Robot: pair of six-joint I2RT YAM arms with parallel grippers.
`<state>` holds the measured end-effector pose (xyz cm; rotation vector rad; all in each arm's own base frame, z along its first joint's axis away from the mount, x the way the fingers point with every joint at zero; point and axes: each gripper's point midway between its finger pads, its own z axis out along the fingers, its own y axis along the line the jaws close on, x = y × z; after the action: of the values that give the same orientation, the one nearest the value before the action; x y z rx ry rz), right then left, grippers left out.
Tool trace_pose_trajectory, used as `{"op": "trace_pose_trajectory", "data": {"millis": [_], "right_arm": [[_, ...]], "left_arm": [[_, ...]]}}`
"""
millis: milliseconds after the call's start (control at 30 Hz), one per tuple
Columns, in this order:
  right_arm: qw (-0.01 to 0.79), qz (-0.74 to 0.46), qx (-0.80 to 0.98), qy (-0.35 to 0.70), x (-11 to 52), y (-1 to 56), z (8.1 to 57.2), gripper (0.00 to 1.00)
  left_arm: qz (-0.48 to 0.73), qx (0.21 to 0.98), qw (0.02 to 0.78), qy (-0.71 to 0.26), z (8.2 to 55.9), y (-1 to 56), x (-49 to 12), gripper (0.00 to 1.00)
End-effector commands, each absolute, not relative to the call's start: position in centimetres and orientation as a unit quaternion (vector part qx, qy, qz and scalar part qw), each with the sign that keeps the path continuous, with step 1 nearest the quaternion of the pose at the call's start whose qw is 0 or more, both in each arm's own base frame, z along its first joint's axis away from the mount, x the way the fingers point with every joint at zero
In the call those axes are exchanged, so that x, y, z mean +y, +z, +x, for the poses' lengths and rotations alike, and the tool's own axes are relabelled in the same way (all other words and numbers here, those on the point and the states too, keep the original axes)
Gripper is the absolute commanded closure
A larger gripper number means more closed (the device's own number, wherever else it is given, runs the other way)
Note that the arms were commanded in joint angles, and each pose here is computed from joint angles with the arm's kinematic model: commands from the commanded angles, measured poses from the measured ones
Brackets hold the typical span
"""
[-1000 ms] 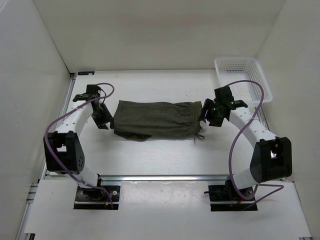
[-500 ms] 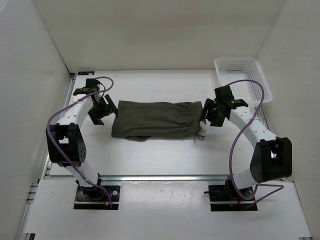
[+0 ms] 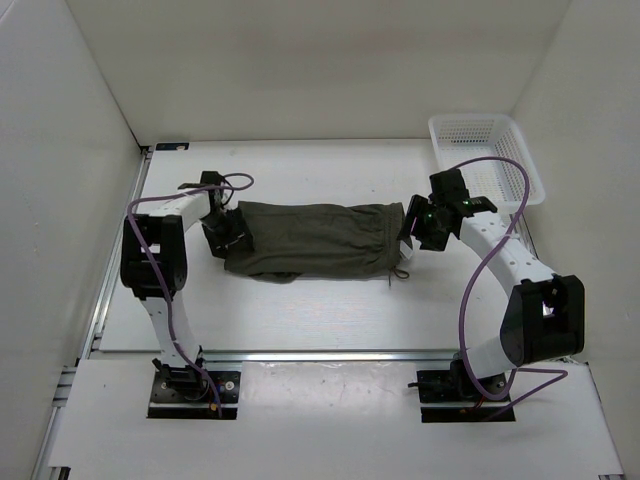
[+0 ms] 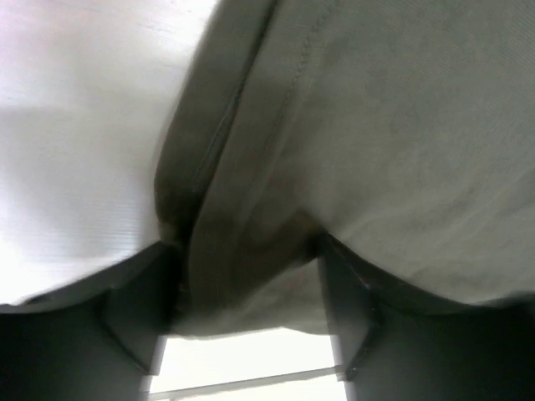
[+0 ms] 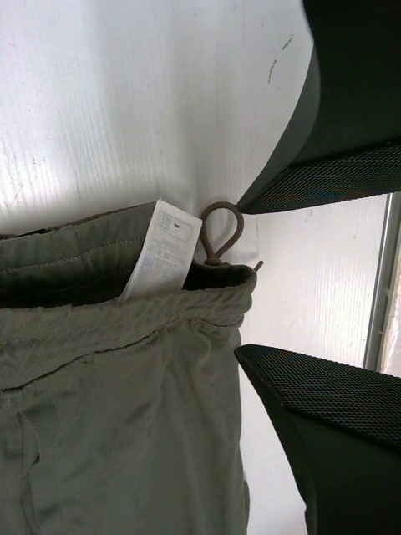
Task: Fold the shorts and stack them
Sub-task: Fold the shorts
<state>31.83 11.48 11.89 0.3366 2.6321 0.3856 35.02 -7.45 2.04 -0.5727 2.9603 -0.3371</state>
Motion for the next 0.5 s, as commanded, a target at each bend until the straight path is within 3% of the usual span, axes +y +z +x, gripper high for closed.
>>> {"op": "trace_pose_trajectory", "data": {"millis": [0, 67, 100, 133, 167, 300, 467], "right_arm": [[0.25, 0.115, 0.95, 0.149, 11.6, 13.7, 32.6, 0.31], [0.25, 0.115, 0.95, 0.149, 11.6, 13.7, 32.6, 0.31], [0.25, 0.115, 0.95, 0.149, 11.6, 13.7, 32.6, 0.31], [0.25, 0.115, 0.95, 0.149, 11.6, 13.7, 32.6, 0.31], [0.254, 0.115, 0.948, 0.151, 11.6, 14.0, 32.9, 0.31], [0.25, 0.115, 0.95, 0.149, 11.6, 13.9, 32.7, 0.31], [0.251, 0.112, 0.951, 0.143, 11.2, 13.9, 32.0, 0.3]], "left_arm": [[-0.176, 0.974, 0.057, -0.132, 35.3, 1.2, -8.9, 0.3], [-0.176, 0.973, 0.055, -0.136, 35.3, 1.2, -9.1, 0.49], [-0.18, 0.973, 0.055, -0.137, 35.3, 1.2, -9.1, 0.61], [-0.18, 0.973, 0.055, -0.137, 35.3, 1.2, -9.1, 0.81], [-0.18, 0.972, 0.059, -0.138, 35.4, 1.5, -9.1, 0.9], [-0.192, 0.972, 0.086, -0.108, 36.6, 3.0, -7.6, 0.9], [-0.222, 0.96, 0.168, -0.007, 39.2, 9.1, -2.3, 0.9]]}}
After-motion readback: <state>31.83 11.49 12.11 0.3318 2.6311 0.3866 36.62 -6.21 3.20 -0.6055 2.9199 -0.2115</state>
